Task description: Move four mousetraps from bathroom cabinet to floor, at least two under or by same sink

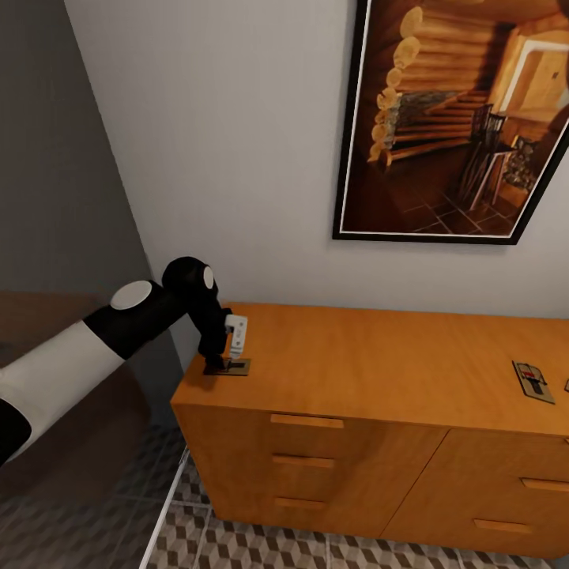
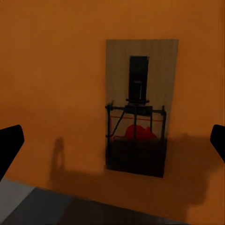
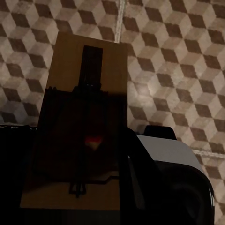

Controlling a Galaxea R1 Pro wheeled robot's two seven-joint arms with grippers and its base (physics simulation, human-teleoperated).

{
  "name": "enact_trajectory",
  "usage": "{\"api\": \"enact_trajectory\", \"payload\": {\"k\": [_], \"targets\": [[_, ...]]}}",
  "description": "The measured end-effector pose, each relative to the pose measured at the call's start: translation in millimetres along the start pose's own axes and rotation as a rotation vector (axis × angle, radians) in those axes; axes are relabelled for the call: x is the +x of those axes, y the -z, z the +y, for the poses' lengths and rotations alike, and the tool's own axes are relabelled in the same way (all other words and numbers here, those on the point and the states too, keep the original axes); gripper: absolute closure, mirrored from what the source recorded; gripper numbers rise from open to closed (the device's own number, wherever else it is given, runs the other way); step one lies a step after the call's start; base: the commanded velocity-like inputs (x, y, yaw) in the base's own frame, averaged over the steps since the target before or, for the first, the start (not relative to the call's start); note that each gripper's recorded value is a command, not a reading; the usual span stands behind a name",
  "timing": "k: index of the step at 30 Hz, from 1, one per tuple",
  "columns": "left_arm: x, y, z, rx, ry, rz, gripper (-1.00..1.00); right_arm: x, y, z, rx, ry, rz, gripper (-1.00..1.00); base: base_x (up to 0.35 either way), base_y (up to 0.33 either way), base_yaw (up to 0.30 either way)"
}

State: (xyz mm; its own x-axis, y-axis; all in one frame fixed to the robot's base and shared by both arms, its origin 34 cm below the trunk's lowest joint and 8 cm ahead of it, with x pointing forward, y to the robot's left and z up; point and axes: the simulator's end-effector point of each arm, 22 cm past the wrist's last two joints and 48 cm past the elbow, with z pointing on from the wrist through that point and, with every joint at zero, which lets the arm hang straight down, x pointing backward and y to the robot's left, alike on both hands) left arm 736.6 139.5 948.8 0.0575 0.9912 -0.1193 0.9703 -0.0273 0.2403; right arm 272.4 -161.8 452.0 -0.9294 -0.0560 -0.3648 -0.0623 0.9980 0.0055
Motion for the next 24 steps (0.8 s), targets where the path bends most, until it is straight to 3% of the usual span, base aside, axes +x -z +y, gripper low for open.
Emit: {"api": "enact_trajectory", "payload": {"k": [12,24], "targets": [[7.0,-4.7,-4.8,0.014,-0.003,0.02,-1.0,0.3,0.1,-0.4,0.0,0.0,0.0,1.0,0.0,0.0,0.0],[8.8,-3.4,-7.1,0.024,0.003,0.005,-1.0,0.4,0.0,-0.7,0.001,0.0,0.0,1.0,0.0,0.0,0.0]]}}
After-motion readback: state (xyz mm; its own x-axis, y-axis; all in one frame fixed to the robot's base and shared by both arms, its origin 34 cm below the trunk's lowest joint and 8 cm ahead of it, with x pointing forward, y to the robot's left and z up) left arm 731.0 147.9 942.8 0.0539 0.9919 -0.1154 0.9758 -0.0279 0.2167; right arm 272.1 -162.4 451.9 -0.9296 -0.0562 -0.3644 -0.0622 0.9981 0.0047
